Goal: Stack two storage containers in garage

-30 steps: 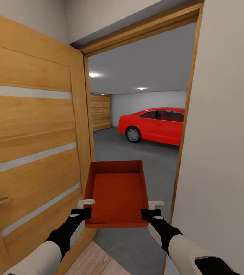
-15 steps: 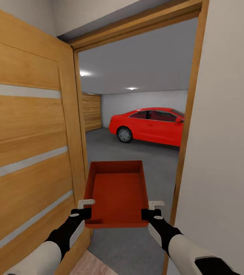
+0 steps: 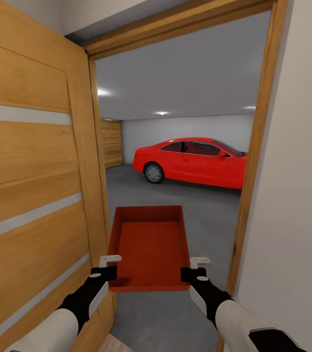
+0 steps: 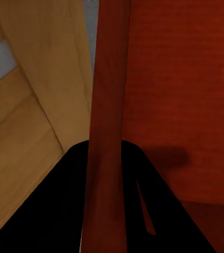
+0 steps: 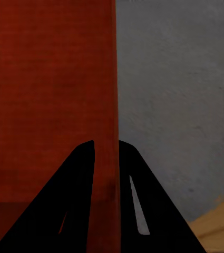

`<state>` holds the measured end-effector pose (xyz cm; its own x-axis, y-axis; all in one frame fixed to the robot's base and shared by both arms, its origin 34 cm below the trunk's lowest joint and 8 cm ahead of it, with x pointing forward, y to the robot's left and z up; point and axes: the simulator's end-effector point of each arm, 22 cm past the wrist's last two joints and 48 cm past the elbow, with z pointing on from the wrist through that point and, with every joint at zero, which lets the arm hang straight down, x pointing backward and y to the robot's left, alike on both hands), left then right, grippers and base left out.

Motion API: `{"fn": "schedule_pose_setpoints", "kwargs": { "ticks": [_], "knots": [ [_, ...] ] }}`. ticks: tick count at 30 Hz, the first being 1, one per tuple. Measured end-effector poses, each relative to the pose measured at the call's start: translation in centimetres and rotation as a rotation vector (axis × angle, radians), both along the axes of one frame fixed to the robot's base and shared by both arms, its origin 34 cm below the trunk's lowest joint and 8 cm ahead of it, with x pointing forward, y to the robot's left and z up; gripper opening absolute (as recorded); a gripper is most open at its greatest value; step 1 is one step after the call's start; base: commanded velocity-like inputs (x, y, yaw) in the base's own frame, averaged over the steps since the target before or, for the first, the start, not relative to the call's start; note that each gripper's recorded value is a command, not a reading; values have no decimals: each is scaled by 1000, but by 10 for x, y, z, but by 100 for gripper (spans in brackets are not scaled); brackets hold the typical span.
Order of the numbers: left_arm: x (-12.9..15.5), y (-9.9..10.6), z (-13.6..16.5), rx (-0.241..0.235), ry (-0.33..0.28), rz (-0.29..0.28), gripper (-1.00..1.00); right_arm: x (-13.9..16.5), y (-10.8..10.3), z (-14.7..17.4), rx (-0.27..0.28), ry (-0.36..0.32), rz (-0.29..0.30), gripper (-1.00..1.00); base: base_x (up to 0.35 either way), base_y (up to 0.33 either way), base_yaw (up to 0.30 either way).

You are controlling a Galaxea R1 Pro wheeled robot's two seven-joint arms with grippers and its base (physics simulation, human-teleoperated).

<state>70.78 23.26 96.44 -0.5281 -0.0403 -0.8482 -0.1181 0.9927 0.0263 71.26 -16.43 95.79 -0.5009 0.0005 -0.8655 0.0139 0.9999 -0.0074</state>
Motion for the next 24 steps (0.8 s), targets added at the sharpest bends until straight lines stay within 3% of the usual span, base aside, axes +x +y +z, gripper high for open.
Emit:
{"fn": "schedule_pose_setpoints", "kwargs": {
  "ticks": [5,24],
  "knots": [
    [0,0,0,-1,-1,0,-100,0,0,0,-1,-1,0,-100,209,188,-43],
    [0,0,0,0,-1,0,-100,0,0,0,0,-1,0,-100,209,188,-236]
  ]
}}
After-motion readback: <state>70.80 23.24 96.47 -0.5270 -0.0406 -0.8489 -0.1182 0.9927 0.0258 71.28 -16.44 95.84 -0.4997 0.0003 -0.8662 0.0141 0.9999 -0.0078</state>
